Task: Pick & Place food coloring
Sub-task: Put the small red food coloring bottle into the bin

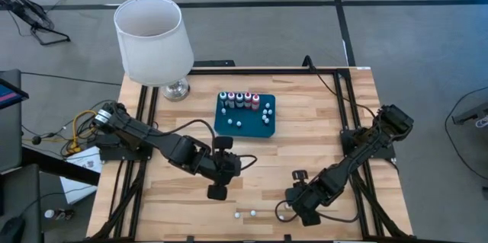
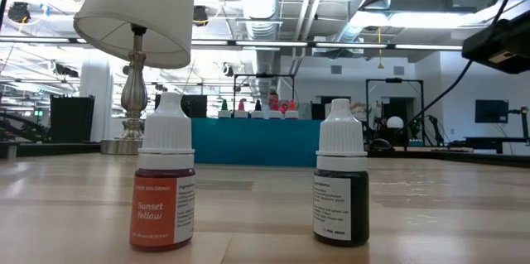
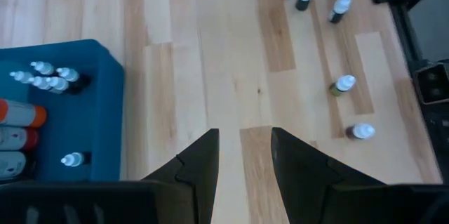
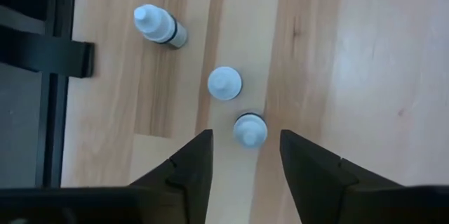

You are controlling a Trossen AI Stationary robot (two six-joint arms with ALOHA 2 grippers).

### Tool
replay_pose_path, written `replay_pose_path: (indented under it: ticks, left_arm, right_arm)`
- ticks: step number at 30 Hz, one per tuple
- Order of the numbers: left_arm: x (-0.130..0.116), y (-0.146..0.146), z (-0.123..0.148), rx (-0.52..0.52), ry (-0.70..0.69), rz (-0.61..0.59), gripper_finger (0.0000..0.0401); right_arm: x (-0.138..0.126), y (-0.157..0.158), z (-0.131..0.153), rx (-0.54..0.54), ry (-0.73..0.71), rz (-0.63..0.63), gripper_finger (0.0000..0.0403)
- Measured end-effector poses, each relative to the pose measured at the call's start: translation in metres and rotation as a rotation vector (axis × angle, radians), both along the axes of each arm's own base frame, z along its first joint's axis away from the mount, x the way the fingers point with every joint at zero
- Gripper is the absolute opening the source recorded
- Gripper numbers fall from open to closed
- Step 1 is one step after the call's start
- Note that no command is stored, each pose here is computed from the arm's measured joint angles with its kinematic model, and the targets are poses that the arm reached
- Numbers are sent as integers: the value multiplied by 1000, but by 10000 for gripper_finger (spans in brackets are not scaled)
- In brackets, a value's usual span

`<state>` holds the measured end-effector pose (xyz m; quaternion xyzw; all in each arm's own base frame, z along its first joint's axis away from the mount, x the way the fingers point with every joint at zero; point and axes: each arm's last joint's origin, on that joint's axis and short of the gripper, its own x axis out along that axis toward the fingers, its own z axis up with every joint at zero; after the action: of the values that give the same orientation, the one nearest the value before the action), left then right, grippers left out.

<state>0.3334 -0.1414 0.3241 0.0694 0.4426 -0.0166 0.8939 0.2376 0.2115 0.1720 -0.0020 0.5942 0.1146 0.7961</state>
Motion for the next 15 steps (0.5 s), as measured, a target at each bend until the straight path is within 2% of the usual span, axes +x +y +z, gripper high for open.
replay_pose_path:
  ticks: [15]
  left_arm:
    - [0,2,0,28,-5,30,124]
  right_arm:
    - [7,-1,-7,-9,-14,12,134]
